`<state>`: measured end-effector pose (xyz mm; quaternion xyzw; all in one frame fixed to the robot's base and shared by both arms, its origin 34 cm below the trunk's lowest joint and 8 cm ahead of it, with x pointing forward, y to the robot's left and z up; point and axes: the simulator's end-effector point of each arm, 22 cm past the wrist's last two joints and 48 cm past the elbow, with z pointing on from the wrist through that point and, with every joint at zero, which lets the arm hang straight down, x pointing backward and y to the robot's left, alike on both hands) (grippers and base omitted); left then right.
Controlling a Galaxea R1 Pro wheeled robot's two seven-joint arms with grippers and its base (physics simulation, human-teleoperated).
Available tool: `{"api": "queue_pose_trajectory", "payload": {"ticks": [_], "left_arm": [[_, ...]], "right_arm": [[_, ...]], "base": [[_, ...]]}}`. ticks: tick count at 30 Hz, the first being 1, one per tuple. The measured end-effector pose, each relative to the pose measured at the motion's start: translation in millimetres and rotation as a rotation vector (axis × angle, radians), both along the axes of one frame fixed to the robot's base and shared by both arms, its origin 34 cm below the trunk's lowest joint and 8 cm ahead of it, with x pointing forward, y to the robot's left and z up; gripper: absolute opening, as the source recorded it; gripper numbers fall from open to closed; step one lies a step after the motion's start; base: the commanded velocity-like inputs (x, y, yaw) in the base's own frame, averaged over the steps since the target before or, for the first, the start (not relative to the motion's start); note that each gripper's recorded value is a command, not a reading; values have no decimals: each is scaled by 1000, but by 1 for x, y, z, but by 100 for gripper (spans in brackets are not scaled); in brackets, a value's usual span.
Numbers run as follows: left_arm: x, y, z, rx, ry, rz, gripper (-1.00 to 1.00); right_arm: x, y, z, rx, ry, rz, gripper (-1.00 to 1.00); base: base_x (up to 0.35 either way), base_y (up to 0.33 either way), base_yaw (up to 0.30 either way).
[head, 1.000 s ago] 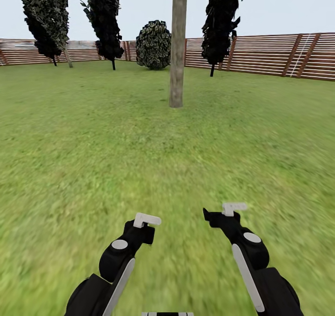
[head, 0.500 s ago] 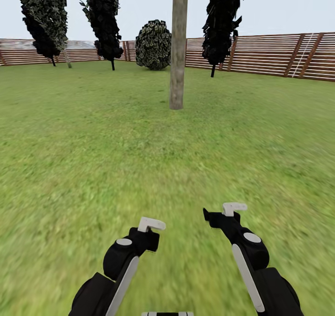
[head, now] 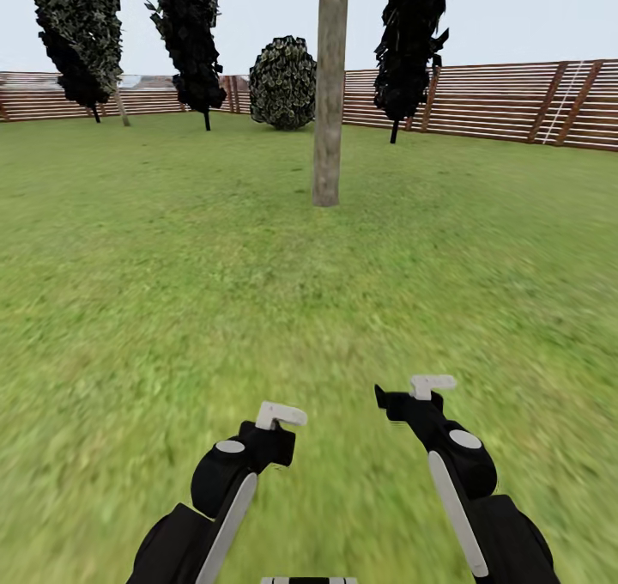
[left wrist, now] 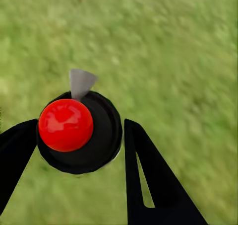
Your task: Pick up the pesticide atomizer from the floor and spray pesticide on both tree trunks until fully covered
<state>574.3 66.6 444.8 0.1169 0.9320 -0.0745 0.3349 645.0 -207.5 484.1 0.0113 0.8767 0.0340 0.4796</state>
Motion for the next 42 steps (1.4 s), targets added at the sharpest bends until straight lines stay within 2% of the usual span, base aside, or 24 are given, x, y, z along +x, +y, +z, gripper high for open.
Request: {"api": "queue_pose_trajectory", "payload": {"ticks": [35,42], "left_arm": [[0,0,0,-1,-1,0,-100],[0,0,0,-1,-1,0,-100]], "right_arm": [[0,0,0,0,-1,1,100],[1,-7,0,-13,-3,-1,100]], "base": [[335,0,0],[335,0,0]]}}
